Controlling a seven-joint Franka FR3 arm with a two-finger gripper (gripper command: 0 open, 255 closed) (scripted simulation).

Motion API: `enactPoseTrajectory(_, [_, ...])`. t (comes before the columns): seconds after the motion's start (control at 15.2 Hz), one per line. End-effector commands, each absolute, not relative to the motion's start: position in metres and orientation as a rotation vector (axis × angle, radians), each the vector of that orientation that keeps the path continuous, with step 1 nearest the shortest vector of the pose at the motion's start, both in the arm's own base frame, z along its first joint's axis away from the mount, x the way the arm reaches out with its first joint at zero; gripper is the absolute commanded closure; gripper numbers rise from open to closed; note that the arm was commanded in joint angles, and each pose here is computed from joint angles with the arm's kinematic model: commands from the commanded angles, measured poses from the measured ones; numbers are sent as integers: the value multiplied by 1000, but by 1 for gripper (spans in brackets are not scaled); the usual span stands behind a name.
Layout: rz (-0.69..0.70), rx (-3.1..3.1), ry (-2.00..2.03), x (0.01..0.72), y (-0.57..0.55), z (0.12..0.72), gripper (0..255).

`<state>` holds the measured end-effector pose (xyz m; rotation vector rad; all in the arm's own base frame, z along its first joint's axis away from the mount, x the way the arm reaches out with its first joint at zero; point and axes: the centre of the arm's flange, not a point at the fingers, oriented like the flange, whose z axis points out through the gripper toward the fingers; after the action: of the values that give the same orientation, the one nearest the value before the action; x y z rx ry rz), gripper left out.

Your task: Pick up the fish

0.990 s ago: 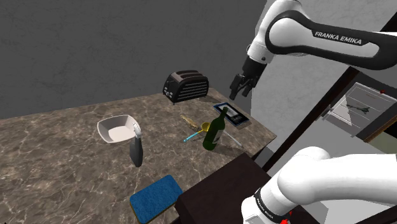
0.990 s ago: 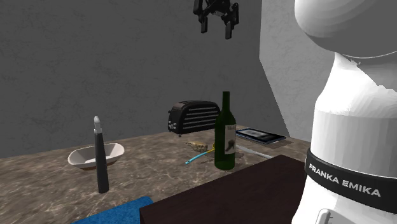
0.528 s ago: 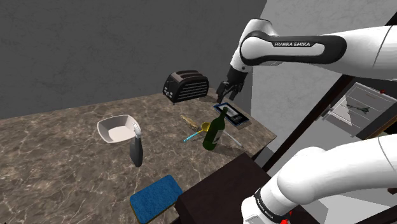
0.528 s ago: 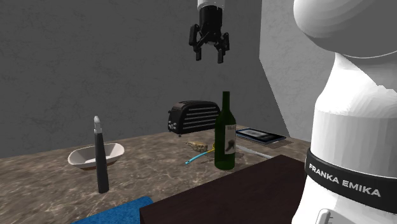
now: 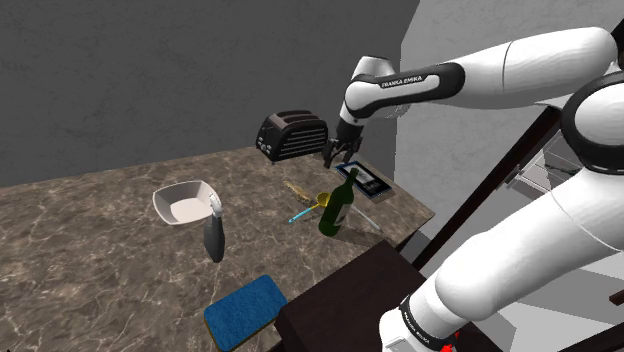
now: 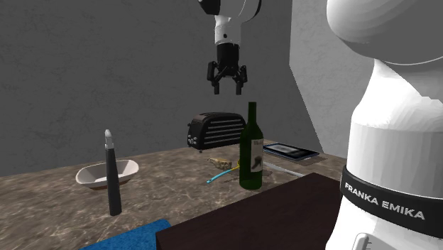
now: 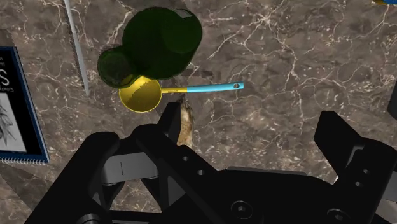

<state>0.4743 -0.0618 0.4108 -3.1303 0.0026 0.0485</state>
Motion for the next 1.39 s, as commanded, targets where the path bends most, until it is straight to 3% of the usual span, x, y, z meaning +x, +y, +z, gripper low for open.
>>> enactPoseTrajectory(0.0, [58, -3132, 7, 492, -67, 388, 0])
enactPoseTrajectory(1.32, [157, -3143, 47, 658, -131, 186, 0])
